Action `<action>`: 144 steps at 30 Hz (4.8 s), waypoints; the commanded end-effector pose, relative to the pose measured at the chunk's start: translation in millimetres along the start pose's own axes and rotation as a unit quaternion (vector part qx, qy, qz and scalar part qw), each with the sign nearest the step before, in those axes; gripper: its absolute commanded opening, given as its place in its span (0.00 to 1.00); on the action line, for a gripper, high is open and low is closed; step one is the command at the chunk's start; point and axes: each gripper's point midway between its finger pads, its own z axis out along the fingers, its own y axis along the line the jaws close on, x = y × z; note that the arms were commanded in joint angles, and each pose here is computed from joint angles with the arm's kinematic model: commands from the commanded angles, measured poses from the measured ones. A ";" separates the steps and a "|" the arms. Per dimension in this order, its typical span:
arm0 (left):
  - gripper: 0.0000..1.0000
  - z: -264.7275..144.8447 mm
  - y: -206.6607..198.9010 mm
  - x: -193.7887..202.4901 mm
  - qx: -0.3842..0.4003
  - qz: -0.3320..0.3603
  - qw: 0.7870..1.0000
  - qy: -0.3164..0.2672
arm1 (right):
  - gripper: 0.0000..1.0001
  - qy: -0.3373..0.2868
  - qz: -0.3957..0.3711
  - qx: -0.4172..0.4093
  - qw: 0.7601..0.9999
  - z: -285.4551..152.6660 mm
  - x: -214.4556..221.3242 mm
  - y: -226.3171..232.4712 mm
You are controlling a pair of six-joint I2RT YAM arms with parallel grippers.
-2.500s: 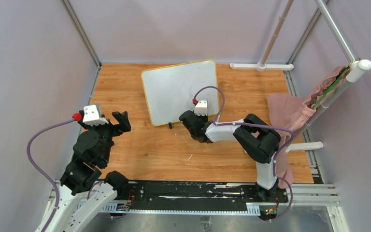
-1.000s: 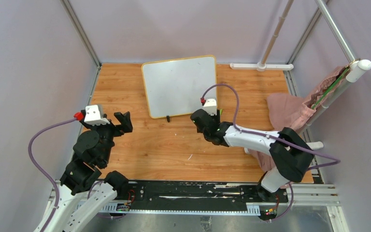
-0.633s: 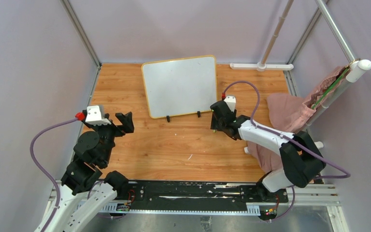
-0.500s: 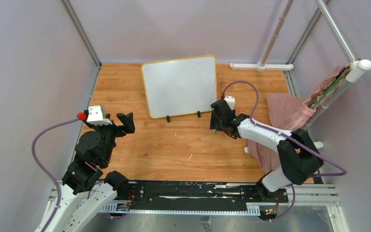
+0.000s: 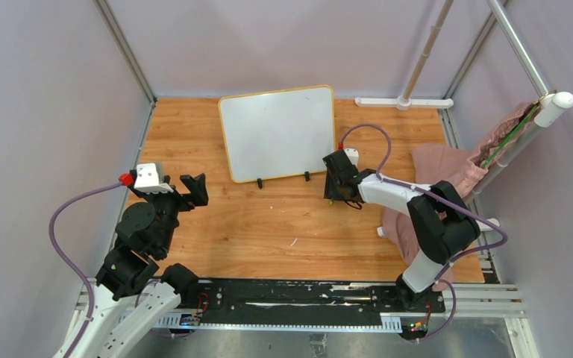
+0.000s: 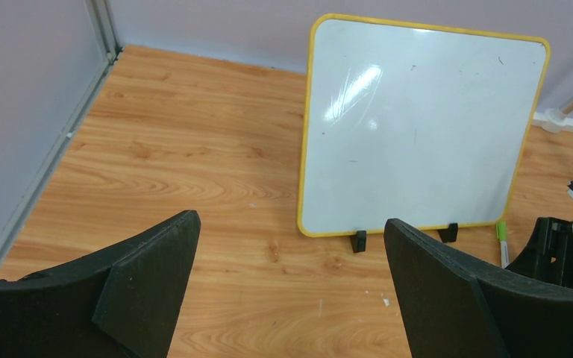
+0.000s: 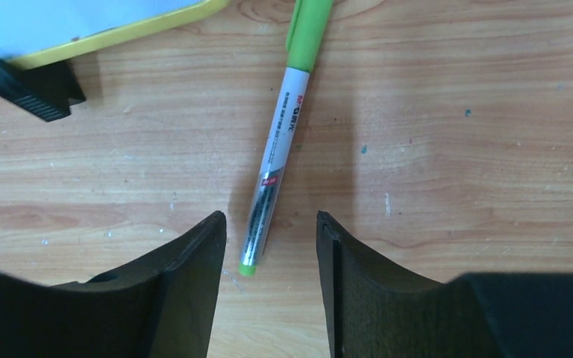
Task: Write a sentence on the whiteboard
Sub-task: Open the whiteboard marker at the center of the board.
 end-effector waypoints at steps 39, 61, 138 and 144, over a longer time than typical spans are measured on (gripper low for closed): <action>1.00 6.6 -31.7 3.0 0.075 -0.020 0.997 -0.011 | 0.00 -0.083 -0.105 -0.174 0.976 -123.7 -1.4 18.6; 1.00 -16.7 -212.7 -24.2 0.471 -0.229 0.847 0.094 | 0.00 -0.220 -0.172 -0.541 0.793 -306.1 6.2 99.0; 0.00 -46.6 -238.0 -27.1 0.568 -0.254 0.773 0.122 | 0.55 -0.224 -0.072 -0.611 0.756 -351.4 -38.1 180.5; 0.00 -53.2 -234.8 -31.6 0.574 -0.253 0.771 0.111 | 0.44 -0.215 -0.064 -0.638 0.736 -362.9 -41.1 191.7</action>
